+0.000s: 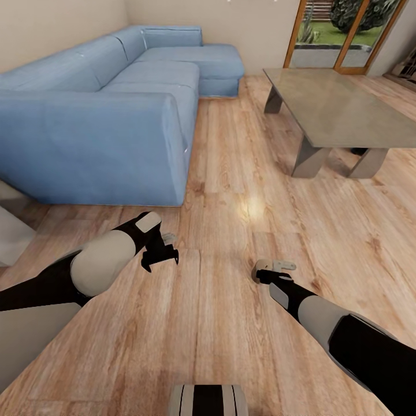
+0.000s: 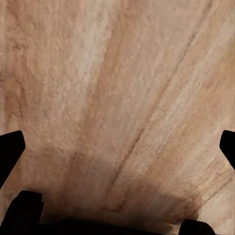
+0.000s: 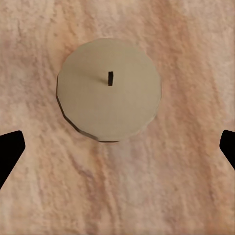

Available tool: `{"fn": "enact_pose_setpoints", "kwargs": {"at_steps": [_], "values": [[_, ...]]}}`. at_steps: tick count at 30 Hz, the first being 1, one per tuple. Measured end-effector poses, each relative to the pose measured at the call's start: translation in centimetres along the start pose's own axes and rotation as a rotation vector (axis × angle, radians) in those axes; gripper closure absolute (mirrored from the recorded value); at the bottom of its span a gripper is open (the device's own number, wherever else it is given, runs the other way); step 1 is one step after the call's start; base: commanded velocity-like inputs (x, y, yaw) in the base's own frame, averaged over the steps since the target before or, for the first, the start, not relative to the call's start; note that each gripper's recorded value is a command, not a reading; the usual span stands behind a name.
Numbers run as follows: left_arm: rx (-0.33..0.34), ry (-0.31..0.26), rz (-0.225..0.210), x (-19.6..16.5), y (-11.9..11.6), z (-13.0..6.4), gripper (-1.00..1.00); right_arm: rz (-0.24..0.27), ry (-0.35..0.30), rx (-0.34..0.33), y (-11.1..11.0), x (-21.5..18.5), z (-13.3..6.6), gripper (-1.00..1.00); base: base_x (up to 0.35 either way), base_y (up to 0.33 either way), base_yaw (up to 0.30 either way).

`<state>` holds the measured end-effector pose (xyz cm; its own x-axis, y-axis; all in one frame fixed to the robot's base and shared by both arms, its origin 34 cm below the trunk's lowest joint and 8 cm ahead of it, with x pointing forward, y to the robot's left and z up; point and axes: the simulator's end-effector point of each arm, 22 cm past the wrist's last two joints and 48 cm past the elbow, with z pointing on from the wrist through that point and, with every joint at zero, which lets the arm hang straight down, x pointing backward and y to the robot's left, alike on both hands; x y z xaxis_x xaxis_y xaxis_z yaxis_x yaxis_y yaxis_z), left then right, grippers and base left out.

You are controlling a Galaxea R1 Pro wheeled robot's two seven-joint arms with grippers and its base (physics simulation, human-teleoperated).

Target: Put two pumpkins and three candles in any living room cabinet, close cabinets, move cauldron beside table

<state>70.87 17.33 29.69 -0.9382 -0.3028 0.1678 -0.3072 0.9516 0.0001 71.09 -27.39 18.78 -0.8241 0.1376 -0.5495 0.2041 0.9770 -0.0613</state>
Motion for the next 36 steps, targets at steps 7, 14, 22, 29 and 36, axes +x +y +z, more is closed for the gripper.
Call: {"fn": "enact_pose_setpoints", "kwargs": {"at_steps": [7,14,22,29,36], "values": [[-0.001,-0.024,-0.018,-0.52,0.03,-0.04,-1.0,0.0,0.0,-0.001,0.1,-0.01,-0.04,-1.0,0.128,0.0,0.0],[0.0,-0.026,-0.018,-0.52,-0.14,-0.01,-1.0,0.0,0.0,-0.002,0.12,0.01,-0.02,-1.0,0.054,0.0,0.0],[0.0,-0.028,-0.019,-0.55,-0.11,-0.01,-1.0,0.0,0.0,-0.001,0.11,0.01,-0.02,-1.0,0.123,0.0,0.0],[0.0,-0.028,-0.021,-0.59,0.0,-0.01,-1.0,0.0,0.0,0.001,-0.03,0.0,-0.02,-1.0,0.095,0.0,0.0],[0.0,-0.027,-0.02,-0.56,0.01,0.04,-1.0,0.001,0.001,0.001,-0.06,0.04,0.01,-1.0,0.085,0.0,0.0]]}}
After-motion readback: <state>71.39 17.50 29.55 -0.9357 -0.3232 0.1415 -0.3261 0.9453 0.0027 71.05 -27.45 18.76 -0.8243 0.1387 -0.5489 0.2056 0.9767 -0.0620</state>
